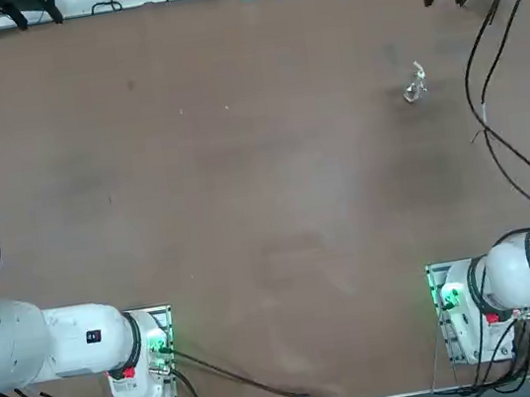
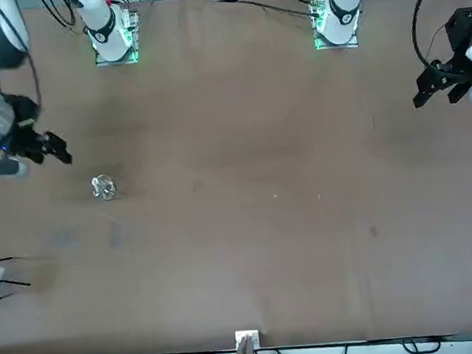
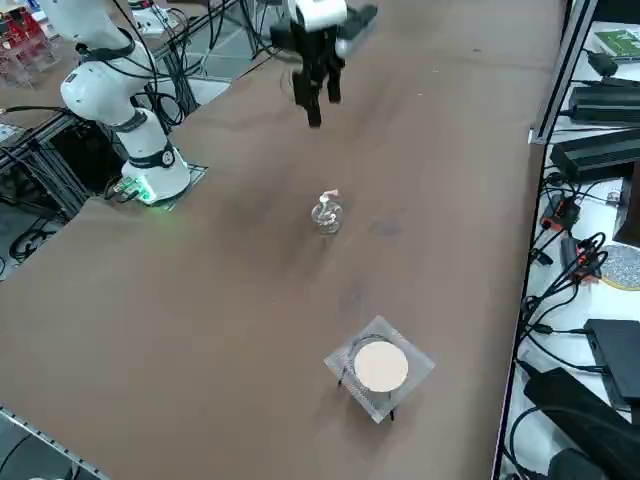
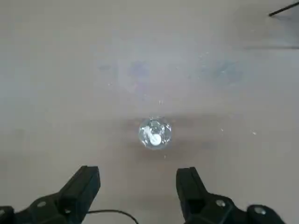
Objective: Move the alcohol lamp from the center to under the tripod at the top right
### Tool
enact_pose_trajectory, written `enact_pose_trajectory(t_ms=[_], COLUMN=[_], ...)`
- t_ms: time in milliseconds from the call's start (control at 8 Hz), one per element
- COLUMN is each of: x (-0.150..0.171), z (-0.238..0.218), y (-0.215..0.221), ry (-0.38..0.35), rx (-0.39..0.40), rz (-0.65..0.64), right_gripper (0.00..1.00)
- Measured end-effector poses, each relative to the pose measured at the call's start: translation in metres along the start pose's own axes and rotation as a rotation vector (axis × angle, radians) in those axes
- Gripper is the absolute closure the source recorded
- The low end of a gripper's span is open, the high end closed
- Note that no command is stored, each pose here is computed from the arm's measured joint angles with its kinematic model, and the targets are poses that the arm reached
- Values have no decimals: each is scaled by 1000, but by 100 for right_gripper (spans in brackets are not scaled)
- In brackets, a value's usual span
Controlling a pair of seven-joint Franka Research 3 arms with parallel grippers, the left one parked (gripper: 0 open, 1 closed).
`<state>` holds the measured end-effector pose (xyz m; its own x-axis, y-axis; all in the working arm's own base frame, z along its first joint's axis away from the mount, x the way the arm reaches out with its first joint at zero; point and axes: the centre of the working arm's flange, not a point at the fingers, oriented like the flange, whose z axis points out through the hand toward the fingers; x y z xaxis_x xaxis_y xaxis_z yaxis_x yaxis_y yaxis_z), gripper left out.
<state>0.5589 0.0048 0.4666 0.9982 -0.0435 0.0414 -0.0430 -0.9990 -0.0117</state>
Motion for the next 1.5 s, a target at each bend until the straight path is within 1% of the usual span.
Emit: enact_pose_trajectory(t_ms=[250, 500, 875, 1500], x=[-3, -4, -8, -11], z=[56, 95, 134, 173], y=[2, 4, 5, 5], ry=[25, 18, 16, -39], rx=[-2, -5, -7, -11], rz=[-57, -63, -64, -65], right_gripper=[0, 0, 2, 7])
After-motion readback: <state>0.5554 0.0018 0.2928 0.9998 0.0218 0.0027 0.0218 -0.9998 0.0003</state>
